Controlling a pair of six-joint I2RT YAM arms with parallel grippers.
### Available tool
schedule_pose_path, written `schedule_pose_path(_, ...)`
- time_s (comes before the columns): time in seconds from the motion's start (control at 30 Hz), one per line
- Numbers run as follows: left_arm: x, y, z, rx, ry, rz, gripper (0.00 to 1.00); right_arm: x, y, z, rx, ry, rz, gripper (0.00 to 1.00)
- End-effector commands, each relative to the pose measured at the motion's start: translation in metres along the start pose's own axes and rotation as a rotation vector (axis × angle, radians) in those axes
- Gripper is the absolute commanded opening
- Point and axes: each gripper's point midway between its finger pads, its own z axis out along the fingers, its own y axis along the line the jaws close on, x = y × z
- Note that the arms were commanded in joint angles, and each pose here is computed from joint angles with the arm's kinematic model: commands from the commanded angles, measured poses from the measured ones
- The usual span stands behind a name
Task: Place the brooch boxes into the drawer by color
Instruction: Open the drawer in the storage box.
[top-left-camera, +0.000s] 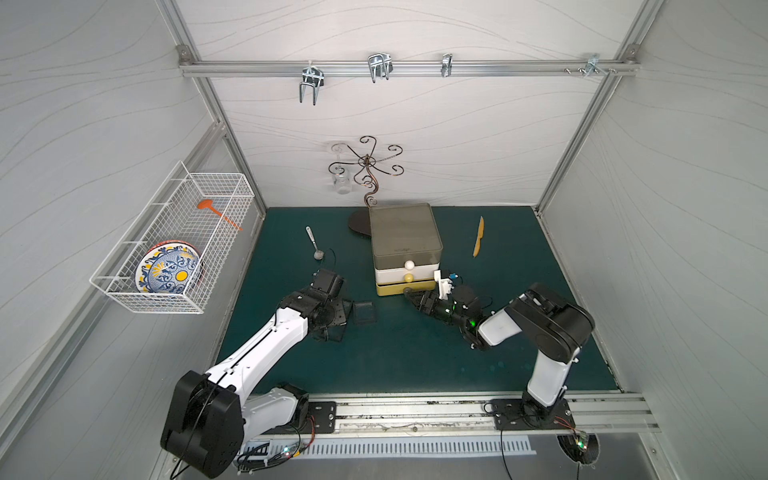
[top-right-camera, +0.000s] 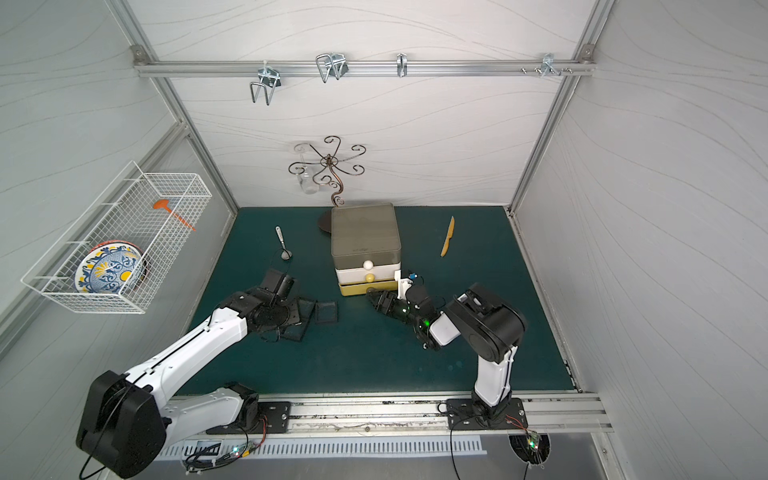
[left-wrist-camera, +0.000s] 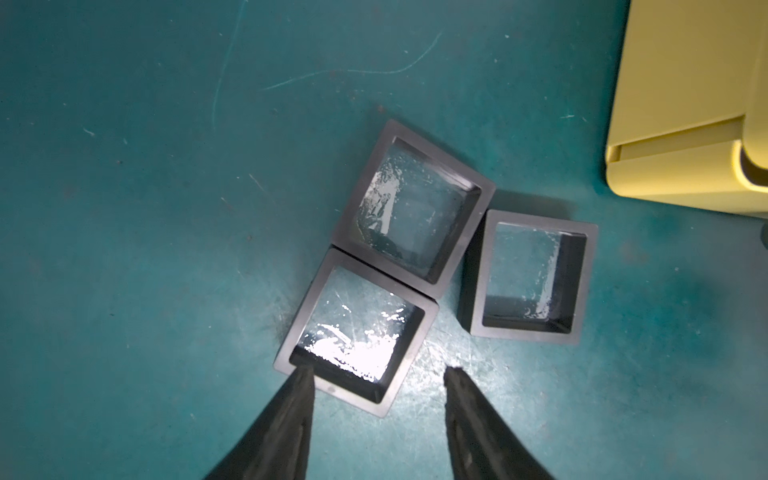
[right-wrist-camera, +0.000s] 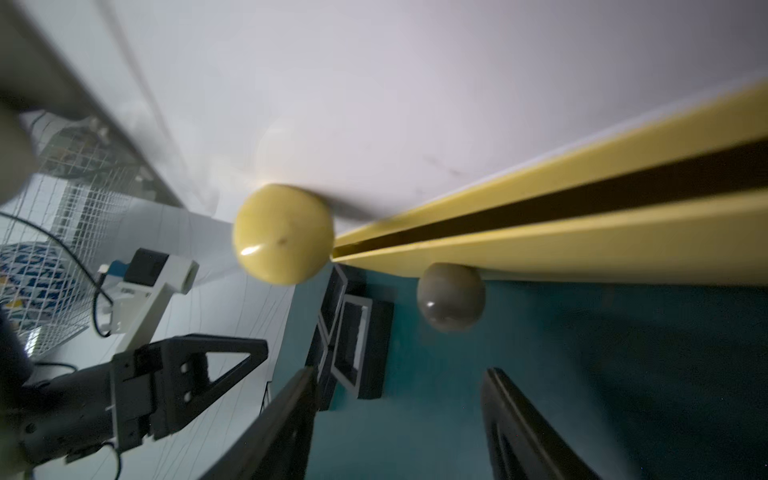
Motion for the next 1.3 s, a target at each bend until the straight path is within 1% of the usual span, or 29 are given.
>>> schedule_pose_path(0.0,-0.007,-0.008,-0.003,0.044,-0.024,-0.001,0.54,-0.013,0.005,0.007,-0.027,-0.081,-0.007,0.65)
schedule_pose_path(0.1,-0.007,-0.008,-0.003,0.045,-0.021,0.001,0.54,-0.016,-0.001,0.008,-0.01,-0.108,-0.001,0.62)
schedule_pose_path(0.3,-0.005,-0.008,-0.003,0.054,-0.022,0.0,0.54,-0.017,-0.002,0.014,0.0,-0.102,-0.01,0.57)
schedule_pose_path(0.43,-0.003,-0.007,-0.004,0.054,-0.021,-0.002,0.54,-0.019,-0.008,0.018,0.015,-0.114,0.004,0.53)
schedule_pose_path(0.7,-0.001,-0.005,-0.008,0.059,-0.023,-0.004,0.54,-0.019,-0.01,0.025,0.002,-0.135,0.049,0.49)
schedule_pose_path(0.83,0.0,-0.006,-0.007,0.066,-0.016,-0.004,0.54,-0.02,-0.009,0.025,0.008,-0.162,0.07,0.48)
schedule_pose_path(1.07,0.002,-0.01,-0.008,0.089,-0.01,-0.003,0.54,-0.022,-0.014,0.02,0.046,-0.254,0.131,0.47)
schedule_pose_path(1.27,0.003,-0.014,-0.008,0.11,-0.001,-0.001,0.54,-0.023,-0.021,0.022,0.071,-0.281,0.155,0.47)
